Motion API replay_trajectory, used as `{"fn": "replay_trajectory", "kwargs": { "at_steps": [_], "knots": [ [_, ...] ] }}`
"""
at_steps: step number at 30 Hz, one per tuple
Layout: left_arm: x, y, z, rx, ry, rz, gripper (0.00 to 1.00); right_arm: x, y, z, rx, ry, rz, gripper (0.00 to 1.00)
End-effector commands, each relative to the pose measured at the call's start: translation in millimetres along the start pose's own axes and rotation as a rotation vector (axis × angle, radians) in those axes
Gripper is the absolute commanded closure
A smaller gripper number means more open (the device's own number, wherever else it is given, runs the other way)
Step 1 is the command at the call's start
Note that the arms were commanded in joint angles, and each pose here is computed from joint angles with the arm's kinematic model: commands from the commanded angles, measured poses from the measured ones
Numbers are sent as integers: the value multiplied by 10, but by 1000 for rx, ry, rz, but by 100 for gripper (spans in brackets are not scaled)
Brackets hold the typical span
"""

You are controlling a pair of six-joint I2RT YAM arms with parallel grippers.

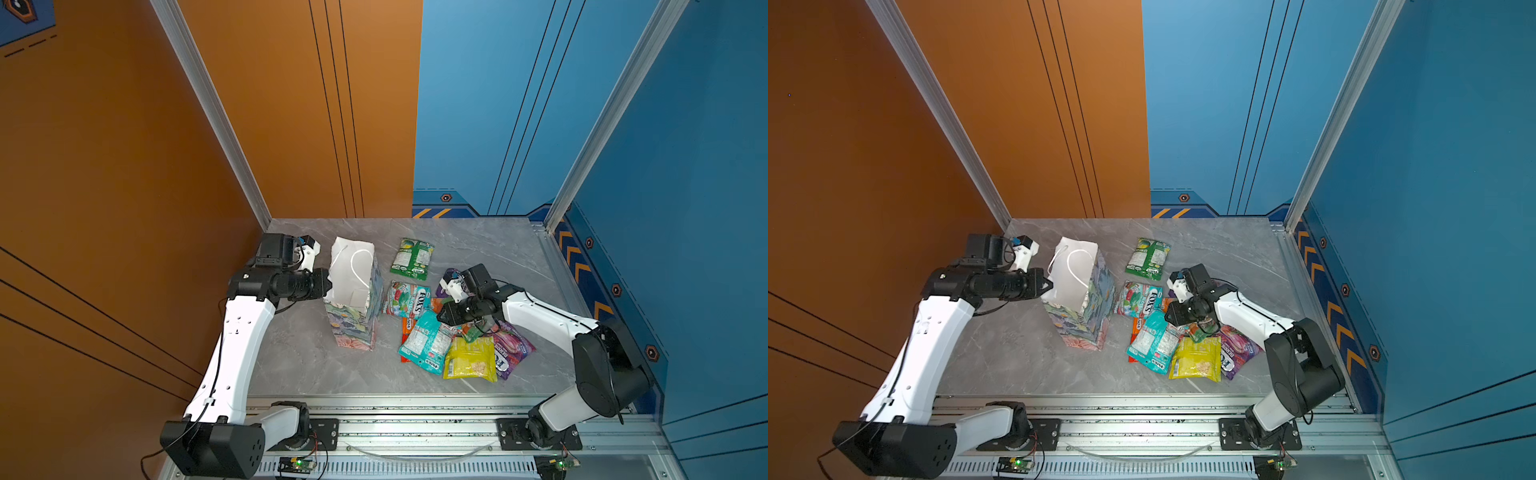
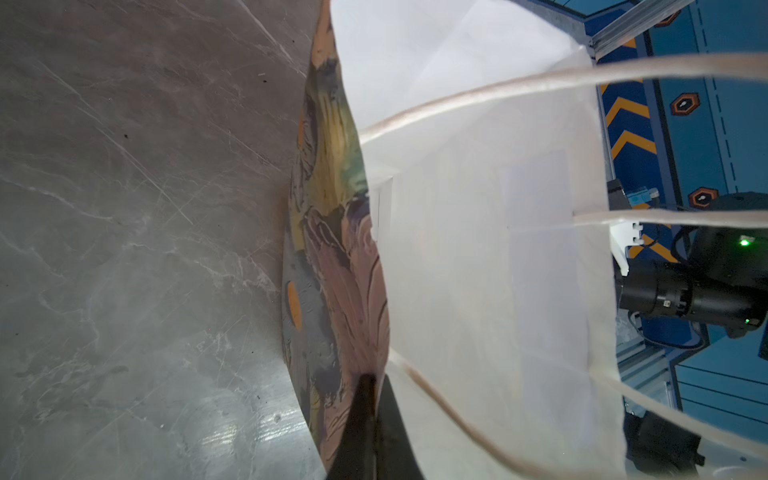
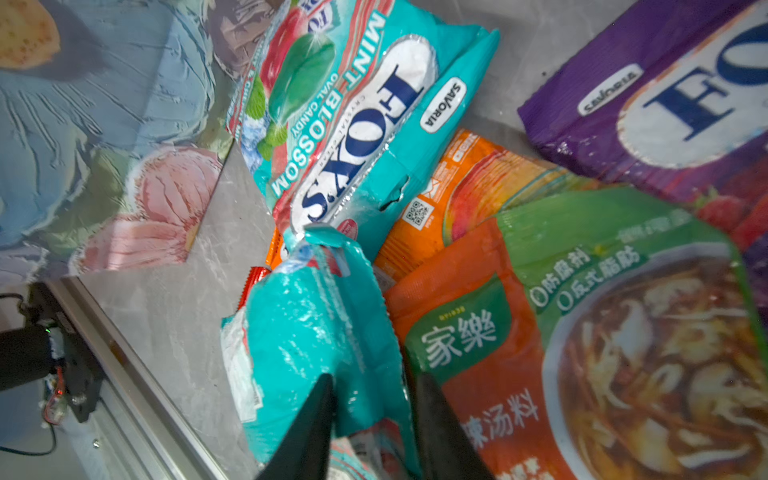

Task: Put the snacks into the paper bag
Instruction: 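Grip the bag rim with the left gripper while the right lowers onto teal packet, then close the right gripper on the teal candy packet and pull it free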

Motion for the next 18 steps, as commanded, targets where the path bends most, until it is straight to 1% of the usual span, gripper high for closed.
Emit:
{"fn": "replay_trajectory", "kwargs": {
  "at_steps": [1, 3, 5, 6, 18],
  "knots": [
    [-36, 32, 50, -17, -37, 8, 100, -5, -16, 48, 16, -9, -7, 80],
    [-24, 25, 46, -36, -44, -8, 100, 22, -59, 56, 10, -12, -17, 87],
    [-15, 18, 41, -49, -50, -21, 100, 63, -106, 67, 5, -14, -25, 97],
    [-11, 11, 40, -54, -51, -29, 100, 89, -135, 78, 6, -15, -31, 100],
    [-24, 33, 41, -72, -59, -25, 100, 250, -364, 134, 40, -20, -94, 100]
  ]
}}
Point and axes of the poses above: each gripper's point midway between its finger pads, its own y axis out along the fingers, its own z axis along the line the jaws close on, x = y × z, the point moved 10 cm from there along -y, back along the fingers, and after that the axes turned 12 degrees about -y, right-handed, at the moved point
